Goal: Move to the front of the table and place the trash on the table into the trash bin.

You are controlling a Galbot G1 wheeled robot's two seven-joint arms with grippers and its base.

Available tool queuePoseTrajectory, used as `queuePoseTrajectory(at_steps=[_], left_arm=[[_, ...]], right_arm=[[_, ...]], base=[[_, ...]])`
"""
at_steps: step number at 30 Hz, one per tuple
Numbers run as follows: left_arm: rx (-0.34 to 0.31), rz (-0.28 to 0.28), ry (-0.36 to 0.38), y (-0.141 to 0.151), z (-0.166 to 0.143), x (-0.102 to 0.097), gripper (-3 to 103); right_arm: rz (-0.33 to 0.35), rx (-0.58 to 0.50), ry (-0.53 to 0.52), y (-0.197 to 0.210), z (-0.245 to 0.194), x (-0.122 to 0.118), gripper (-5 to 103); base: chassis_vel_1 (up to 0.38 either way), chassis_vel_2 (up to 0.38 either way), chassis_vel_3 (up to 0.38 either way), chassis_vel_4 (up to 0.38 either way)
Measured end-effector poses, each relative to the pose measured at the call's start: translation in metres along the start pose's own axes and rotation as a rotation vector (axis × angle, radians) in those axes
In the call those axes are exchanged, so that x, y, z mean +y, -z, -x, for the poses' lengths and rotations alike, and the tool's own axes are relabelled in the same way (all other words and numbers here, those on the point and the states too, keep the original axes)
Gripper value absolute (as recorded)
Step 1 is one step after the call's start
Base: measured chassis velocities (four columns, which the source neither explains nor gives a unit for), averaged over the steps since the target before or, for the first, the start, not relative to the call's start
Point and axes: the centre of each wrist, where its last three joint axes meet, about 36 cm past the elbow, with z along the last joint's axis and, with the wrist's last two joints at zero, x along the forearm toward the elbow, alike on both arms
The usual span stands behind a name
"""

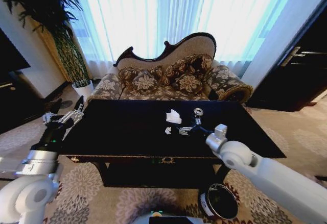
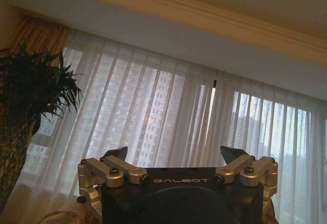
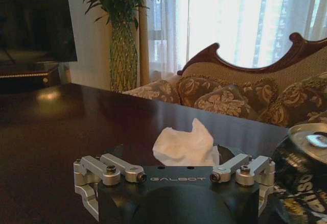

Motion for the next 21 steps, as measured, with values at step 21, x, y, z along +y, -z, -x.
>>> queuePoseTrajectory(at_steps=[21], left_arm=[[0.010, -0.012, -0.012, -0.005, 0.007, 0.003, 100]], right_arm=[[-0.037, 0.046, -0.099, -0.011, -0.001, -0.026, 100]], base=[[0.000, 0.000, 0.000, 0.000]])
